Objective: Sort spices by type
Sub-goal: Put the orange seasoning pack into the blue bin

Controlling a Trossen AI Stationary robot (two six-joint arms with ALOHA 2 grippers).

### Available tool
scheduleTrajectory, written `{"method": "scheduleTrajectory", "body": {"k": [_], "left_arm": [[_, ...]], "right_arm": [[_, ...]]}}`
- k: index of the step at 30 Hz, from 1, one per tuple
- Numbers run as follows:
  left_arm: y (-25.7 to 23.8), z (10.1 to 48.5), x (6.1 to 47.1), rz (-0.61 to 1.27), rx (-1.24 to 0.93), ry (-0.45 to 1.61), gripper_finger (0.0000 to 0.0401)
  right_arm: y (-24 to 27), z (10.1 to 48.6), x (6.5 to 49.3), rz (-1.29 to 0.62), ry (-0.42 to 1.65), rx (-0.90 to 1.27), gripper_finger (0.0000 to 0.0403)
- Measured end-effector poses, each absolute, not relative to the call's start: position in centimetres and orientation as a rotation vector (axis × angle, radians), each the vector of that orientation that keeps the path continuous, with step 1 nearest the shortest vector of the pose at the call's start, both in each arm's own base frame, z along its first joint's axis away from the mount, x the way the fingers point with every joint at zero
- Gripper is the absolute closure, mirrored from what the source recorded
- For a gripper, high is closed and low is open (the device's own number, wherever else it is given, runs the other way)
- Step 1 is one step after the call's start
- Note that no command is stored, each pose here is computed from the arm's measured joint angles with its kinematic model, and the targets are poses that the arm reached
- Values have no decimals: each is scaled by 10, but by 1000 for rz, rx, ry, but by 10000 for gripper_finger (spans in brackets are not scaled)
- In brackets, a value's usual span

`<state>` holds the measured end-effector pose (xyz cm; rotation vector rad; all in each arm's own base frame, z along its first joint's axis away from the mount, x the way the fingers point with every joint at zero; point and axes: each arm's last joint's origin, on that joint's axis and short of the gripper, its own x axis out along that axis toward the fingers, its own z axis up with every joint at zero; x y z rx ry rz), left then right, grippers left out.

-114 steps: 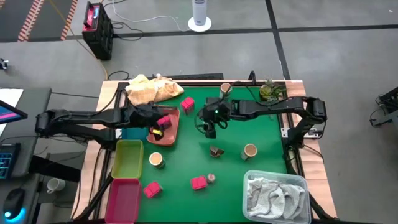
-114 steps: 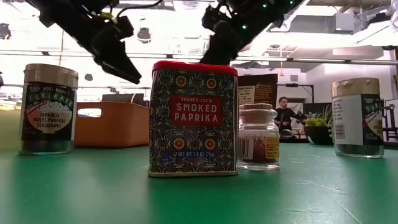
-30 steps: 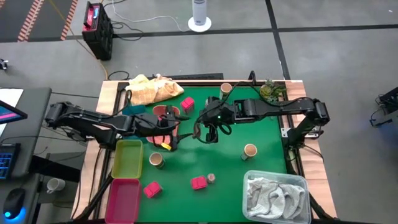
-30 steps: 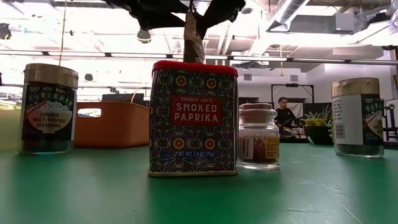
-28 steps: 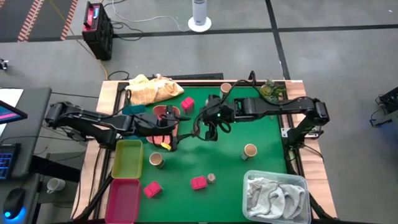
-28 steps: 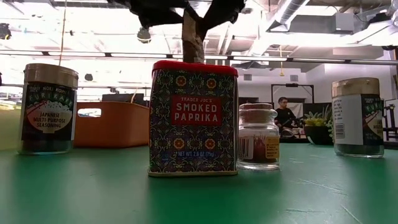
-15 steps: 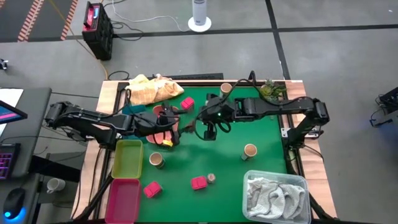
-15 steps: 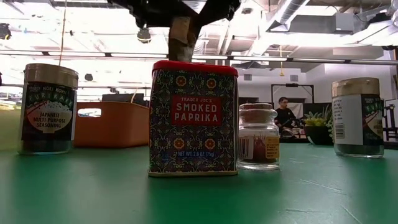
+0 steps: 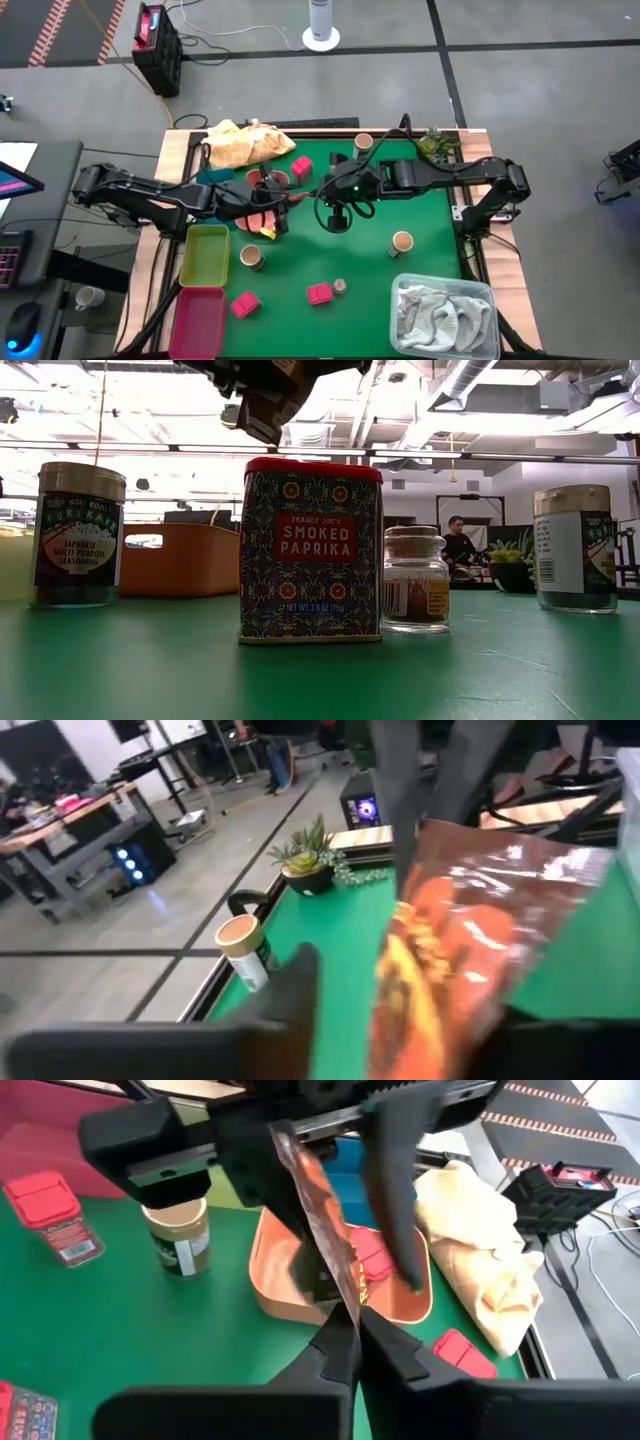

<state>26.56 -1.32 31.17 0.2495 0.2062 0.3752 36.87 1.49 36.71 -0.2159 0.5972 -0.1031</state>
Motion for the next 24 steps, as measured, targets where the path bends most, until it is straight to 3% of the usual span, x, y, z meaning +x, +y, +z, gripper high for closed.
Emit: {"method": "scheduleTrajectory", "body": {"k": [2,5,18,24], "left_arm": [[-14,312,265,347,258,207,377],[-15,312,264,326,255,212,396],[-11,281,212,320,83,262,400],[-3,270,170,464,35,273,401]], "right_arm": [[15,367,369,-102,598,-216,354],[15,367,369,-102,598,-216,337],[15,359,368,-109,618,-187,200],[15,340,371,-112,628,-176,174]]}}
